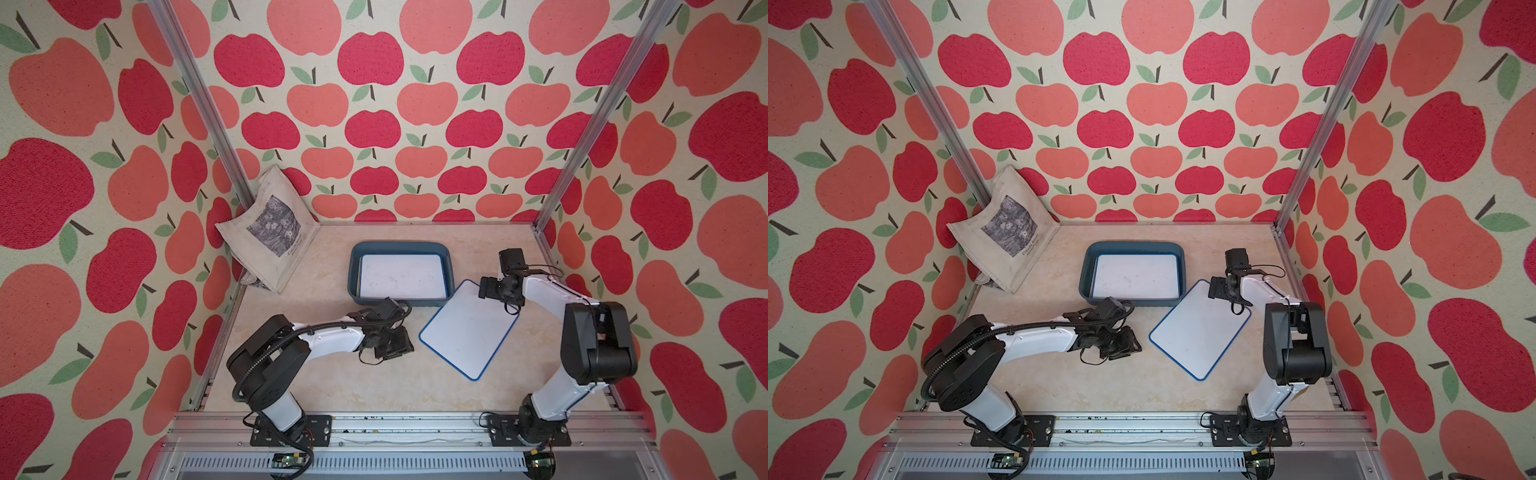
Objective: Put the whiteboard into the storage box
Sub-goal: Move the whiteboard to the center of the board.
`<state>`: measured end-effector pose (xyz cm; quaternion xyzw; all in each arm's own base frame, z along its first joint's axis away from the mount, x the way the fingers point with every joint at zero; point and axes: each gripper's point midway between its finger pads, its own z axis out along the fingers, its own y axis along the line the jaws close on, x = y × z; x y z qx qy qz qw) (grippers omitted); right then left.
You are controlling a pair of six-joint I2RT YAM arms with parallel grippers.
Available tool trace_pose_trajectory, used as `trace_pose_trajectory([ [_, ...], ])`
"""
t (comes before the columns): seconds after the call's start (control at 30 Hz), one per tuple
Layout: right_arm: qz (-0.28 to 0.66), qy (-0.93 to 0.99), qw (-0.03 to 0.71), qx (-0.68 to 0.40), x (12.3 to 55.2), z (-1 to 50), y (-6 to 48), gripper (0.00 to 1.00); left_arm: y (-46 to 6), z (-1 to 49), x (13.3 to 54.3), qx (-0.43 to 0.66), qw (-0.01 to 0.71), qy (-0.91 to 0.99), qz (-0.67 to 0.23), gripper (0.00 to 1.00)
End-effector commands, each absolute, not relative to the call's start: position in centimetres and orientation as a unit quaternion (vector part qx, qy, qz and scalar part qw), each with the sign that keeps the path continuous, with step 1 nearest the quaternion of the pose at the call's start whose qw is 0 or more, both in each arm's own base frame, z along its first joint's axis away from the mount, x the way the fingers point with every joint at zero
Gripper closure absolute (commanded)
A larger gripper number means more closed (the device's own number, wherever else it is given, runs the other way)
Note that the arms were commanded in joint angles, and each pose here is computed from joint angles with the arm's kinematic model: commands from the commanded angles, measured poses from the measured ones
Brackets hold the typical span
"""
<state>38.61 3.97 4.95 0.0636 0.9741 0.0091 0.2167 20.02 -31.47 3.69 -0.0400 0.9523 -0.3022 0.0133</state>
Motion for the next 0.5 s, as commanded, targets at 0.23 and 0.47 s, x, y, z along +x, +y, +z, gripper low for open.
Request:
trace_pose_trajectory([
  [0.23, 0.074, 0.971, 0.213, 0.083, 41.4, 3.8, 3.3, 0.07, -33.7, 2.6, 20.0, -0.008, -0.028, 0.950, -0.310, 0.55],
  [0.47, 0.084, 0.975, 0.187, 0.087, 40.6, 2.9, 3.4, 0.07, -34.4, 1.9, 20.0, -0.006, -0.048, 0.951, -0.307, 0.55],
])
